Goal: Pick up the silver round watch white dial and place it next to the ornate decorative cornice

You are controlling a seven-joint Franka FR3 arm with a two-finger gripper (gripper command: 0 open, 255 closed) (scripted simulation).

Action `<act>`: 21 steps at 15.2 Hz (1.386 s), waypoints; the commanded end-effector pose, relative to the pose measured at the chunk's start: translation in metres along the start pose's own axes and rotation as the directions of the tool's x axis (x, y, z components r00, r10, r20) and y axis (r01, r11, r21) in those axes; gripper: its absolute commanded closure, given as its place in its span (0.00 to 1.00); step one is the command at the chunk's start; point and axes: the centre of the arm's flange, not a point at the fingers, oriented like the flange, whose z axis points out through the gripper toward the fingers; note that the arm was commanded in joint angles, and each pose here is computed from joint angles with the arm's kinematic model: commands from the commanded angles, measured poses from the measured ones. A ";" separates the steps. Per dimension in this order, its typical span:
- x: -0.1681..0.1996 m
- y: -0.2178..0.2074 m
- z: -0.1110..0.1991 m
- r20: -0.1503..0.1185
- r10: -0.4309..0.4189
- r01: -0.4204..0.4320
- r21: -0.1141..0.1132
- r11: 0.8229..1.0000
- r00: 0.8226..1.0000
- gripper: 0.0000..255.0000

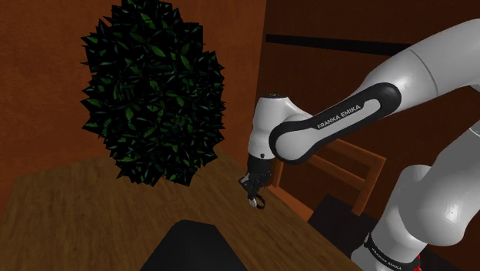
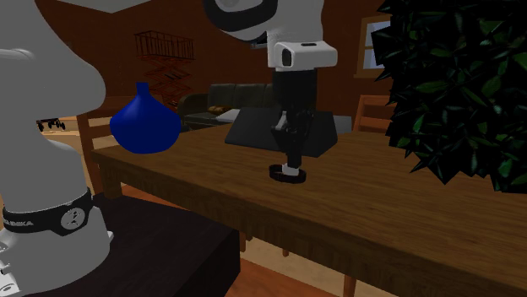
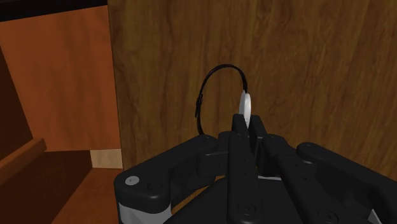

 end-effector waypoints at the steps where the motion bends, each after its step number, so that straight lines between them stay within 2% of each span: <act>1: 0.000 -0.001 -0.009 0.000 0.000 0.000 0.000 1.000 1.000 1.00; 21: -0.002 -0.012 -0.114 0.000 0.000 0.000 0.000 1.000 1.000 1.00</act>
